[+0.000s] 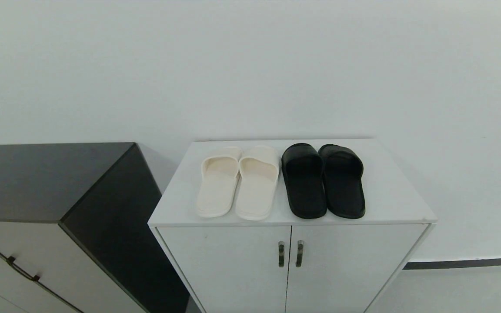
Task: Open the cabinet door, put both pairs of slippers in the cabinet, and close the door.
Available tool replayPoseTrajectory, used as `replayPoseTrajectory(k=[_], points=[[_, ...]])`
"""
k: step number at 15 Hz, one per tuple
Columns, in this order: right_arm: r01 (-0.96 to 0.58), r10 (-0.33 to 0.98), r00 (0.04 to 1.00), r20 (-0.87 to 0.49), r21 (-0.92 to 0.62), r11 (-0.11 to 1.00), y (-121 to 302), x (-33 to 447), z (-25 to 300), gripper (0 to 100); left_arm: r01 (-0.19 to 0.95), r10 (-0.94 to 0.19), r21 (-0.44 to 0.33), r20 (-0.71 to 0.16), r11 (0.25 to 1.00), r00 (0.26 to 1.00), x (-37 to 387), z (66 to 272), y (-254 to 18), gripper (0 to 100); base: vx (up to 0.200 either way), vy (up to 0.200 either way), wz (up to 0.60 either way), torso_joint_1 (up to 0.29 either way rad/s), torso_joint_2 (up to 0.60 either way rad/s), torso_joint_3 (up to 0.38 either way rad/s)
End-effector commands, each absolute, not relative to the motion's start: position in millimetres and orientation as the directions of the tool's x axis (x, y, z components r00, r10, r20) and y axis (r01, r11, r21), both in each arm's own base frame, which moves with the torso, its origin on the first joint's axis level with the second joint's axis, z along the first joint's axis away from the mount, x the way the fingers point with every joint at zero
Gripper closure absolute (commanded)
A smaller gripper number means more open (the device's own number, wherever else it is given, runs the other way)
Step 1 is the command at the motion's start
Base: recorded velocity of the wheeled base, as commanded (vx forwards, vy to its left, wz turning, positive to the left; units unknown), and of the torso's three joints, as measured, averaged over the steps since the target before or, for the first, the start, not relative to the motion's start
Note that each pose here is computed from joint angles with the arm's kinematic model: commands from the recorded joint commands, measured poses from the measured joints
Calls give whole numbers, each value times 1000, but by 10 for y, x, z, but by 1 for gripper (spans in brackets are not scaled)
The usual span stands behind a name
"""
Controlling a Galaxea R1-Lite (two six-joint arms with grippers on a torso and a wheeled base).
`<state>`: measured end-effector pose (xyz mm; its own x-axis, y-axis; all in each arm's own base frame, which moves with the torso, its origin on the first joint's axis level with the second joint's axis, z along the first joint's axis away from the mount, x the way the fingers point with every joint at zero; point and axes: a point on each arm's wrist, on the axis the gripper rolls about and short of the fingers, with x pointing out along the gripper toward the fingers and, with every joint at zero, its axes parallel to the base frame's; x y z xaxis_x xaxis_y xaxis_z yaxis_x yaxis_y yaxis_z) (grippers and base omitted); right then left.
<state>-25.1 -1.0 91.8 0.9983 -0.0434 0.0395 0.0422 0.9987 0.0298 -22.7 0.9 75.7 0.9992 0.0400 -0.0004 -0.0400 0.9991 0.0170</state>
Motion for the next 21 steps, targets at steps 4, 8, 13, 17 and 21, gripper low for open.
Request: replayPoseTrajectory(k=[4,8,13,17,21], points=[[-347,342,895,-286,34,937,78,228,1527,0,-26,26,17,-2,1000,1000,-227,755,6,100,0,0,0,0,0,0],[-442,472,801,-369,168,881,248,829,1824,0,-25,25,18,0,1000,1000,-228,759,6,100,0,0,0,0,0,0],[-428,478,813,-334,215,878,1177,1442,2064,0,-23,23,20,-2,1000,1000,-227,755,5,100,0,0,0,0,0,0],[-317,348,896,-276,152,936,1921,1994,1977,0,-23,23,22,-2,1000,1000,-227,755,5,100,0,0,0,0,0,0],[-188,209,946,-247,108,976,2304,2409,1940,0,-23,23,21,0,1000,1000,-228,759,5,100,0,0,0,0,0,0]])
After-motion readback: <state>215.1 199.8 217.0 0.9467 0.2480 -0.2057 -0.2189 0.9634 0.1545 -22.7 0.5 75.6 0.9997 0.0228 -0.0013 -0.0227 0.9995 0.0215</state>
